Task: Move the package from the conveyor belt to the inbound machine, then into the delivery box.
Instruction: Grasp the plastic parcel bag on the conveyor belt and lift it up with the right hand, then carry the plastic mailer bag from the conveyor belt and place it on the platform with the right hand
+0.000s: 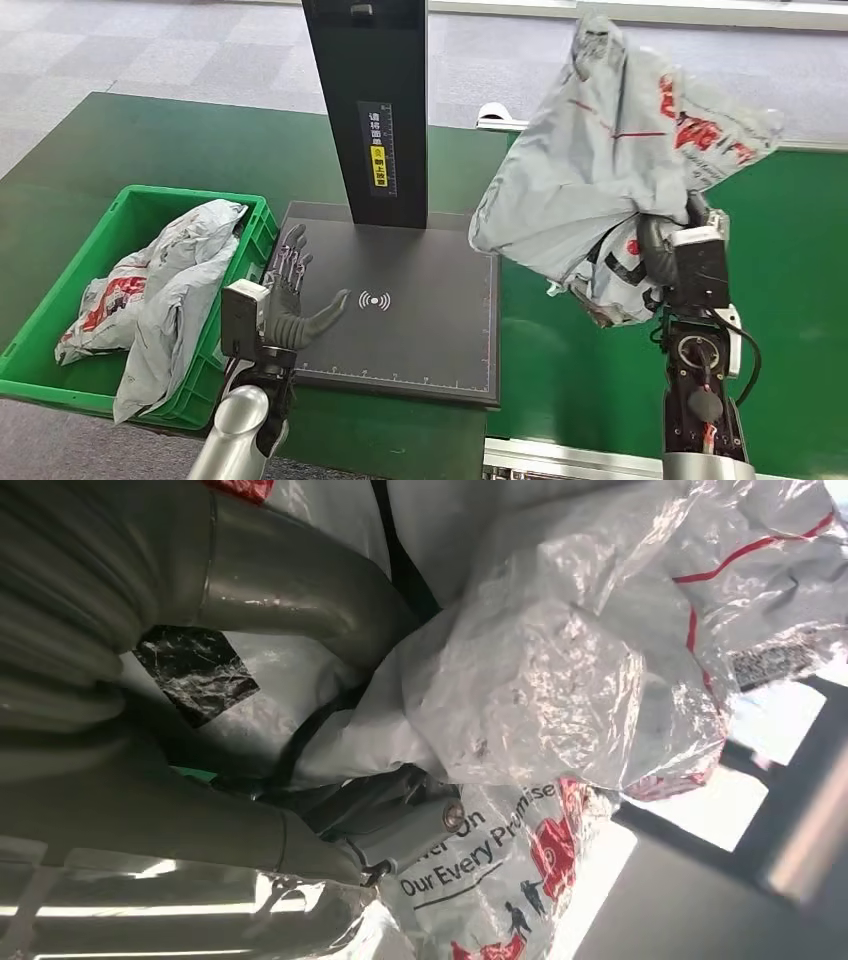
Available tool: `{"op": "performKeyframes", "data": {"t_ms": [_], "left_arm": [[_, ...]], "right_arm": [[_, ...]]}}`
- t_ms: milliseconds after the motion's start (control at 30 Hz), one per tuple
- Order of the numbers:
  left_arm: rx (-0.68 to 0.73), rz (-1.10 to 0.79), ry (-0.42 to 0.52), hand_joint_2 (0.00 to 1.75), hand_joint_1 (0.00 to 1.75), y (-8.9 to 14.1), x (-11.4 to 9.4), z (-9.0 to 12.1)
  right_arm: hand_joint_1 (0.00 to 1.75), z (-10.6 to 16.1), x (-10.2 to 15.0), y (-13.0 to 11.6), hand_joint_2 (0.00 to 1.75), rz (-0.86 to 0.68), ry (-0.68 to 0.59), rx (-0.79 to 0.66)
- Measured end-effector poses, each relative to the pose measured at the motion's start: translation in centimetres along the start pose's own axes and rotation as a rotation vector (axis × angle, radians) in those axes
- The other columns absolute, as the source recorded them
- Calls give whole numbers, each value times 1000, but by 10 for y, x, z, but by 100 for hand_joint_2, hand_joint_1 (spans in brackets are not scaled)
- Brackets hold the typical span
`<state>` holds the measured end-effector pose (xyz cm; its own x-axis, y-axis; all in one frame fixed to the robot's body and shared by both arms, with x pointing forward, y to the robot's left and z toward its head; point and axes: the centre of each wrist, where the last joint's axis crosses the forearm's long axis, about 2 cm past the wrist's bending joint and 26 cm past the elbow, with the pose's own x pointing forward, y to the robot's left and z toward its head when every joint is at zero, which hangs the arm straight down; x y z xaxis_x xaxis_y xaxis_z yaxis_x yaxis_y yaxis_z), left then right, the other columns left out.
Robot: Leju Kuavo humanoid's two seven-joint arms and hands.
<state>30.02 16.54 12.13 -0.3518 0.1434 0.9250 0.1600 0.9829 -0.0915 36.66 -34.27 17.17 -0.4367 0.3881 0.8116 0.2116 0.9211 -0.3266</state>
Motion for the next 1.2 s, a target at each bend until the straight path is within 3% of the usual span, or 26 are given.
{"op": "performKeyframes", "data": {"t_ms": [133, 333, 667, 1000, 1033, 1133, 1200], "left_arm": [[21, -1, -35, 175, 0, 0, 3, -6], [47, -36, -74, 175, 0, 1, 6, -8], [49, -40, -81, 175, 0, 2, 8, -9], [141, -38, -150, 175, 0, 2, 10, -10], [179, -42, -170, 175, 0, 3, 12, -11], [291, -48, -222, 175, 0, 6, 19, -16], [300, -46, -229, 175, 0, 6, 22, -22]], "right_arm": [[175, 0, 20, -10, 175, -13, -97, -108], [175, 5, 34, -15, 175, 0, -147, -160], [175, 7, 42, -16, 175, -4, -174, -178], [175, 8, 43, -12, 175, -39, -178, -125], [175, 7, 42, -4, 175, -16, -133, -31], [175, 8, 20, 47, 175, 124, 109, 479], [175, 14, 6, 68, 175, 151, 181, 679]]}}
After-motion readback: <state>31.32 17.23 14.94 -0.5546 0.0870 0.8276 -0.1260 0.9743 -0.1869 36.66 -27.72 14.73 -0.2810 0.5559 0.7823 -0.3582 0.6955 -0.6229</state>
